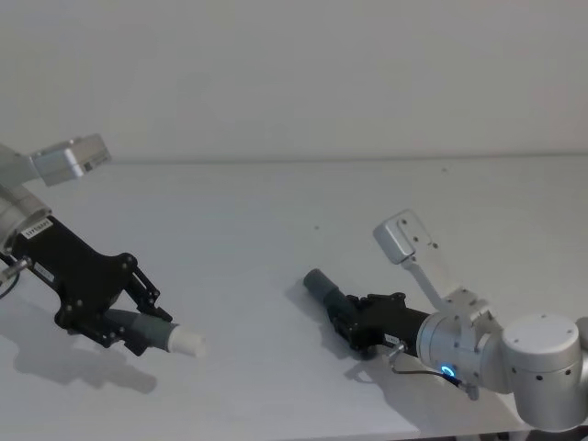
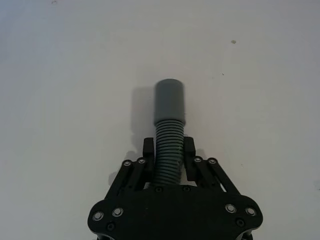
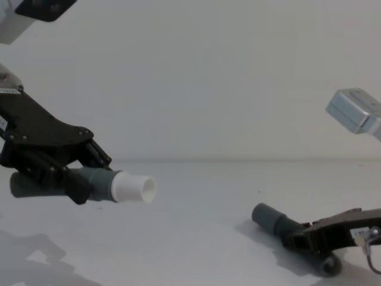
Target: Use both hands to pick up one end of the pipe from the table, align the ends, and insert them.
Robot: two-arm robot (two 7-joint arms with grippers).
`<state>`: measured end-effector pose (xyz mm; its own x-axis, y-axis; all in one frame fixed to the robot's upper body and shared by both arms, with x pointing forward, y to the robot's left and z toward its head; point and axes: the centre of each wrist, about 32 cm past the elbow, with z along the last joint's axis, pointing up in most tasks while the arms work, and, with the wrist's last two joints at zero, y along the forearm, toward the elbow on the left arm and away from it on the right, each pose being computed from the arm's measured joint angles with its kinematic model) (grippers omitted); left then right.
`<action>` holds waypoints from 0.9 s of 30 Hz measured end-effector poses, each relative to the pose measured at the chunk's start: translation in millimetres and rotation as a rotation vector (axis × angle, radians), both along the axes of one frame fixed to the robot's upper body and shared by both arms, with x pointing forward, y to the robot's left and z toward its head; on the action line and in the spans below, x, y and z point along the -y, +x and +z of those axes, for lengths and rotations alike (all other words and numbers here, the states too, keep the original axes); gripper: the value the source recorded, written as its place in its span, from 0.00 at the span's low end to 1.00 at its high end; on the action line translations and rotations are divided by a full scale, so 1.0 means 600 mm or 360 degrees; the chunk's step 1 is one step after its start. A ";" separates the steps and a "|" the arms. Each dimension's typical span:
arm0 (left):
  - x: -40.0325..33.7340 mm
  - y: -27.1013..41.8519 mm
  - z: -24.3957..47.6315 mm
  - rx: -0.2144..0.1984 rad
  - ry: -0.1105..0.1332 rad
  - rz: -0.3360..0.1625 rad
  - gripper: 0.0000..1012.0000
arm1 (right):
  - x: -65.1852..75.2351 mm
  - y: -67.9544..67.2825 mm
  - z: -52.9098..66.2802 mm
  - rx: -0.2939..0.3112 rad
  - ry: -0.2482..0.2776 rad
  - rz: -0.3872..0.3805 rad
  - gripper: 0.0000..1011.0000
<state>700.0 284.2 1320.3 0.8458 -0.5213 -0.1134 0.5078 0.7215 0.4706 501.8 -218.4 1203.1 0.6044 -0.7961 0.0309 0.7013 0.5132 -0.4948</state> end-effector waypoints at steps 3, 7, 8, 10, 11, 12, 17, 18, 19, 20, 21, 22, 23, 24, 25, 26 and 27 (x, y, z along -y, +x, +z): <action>0.000 0.000 0.000 0.0000 0.0000 0.0000 0.35 | 0.001 0.000 0.000 0.0001 0.0003 -0.0002 0.27; 0.000 0.000 0.000 0.0000 0.0000 0.0000 0.35 | 0.004 -0.001 -0.002 0.0011 0.0004 -0.0003 0.23; 0.000 0.000 0.000 0.0000 0.0000 0.0000 0.35 | 0.005 -0.001 -0.002 0.0019 0.0003 -0.0002 0.23; 0.000 0.000 0.000 0.0000 0.0000 0.0000 0.35 | 0.006 -0.002 -0.003 0.0029 0.0004 0.0000 0.22; 0.000 0.000 0.000 0.0000 0.0000 0.0000 0.35 | 0.007 -0.002 -0.003 0.0032 0.0003 0.0000 0.22; 0.000 0.000 0.000 0.0000 0.0000 0.0000 0.35 | 0.008 -0.002 -0.004 0.0045 0.0001 0.0003 0.22; 0.000 0.000 0.000 0.0000 0.0000 0.0000 0.35 | 0.013 -0.002 -0.006 0.0102 -0.0004 0.0026 0.22; 0.000 0.000 0.000 0.0000 0.0000 0.0000 0.35 | 0.015 -0.002 -0.006 0.0125 -0.0005 0.0037 0.22; 0.000 0.000 0.000 0.0000 0.0000 0.0000 0.35 | 0.016 -0.002 -0.006 0.0140 -0.0005 0.0047 0.22; 0.000 0.000 0.000 0.0000 0.0000 0.0000 0.35 | 0.017 -0.002 -0.005 0.0148 -0.0007 0.0051 0.22; 0.000 0.000 0.000 0.0000 0.0000 0.0000 0.35 | 0.020 -0.001 -0.005 0.0181 -0.0009 0.0070 0.22; 0.000 0.000 0.000 0.0000 0.0000 0.0000 0.35 | 0.021 0.000 -0.004 0.0194 -0.0010 0.0077 0.22; 0.000 0.000 0.000 0.0000 0.0000 0.0000 0.35 | 0.024 0.000 -0.003 0.0224 -0.0012 0.0096 0.22; 0.000 0.000 0.000 0.0000 0.0000 0.0000 0.35 | 0.026 0.001 -0.002 0.0242 -0.0013 0.0109 0.22; 0.000 0.000 0.000 0.0000 0.0000 0.0000 0.35 | 0.027 0.002 -0.002 0.0256 -0.0014 0.0119 0.22; 0.000 0.000 0.000 0.0000 0.0000 0.0000 0.35 | 0.029 0.002 -0.001 0.0272 -0.0015 0.0131 0.22; 0.000 0.000 0.000 0.0000 0.0000 0.0000 0.35 | 0.032 0.003 0.001 0.0303 -0.0017 0.0153 0.22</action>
<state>700.0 284.2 1320.3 0.8458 -0.5213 -0.1134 0.5079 0.7215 0.4706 503.8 -237.7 1203.6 0.6600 -0.7340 0.1599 0.7307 0.5779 -0.3635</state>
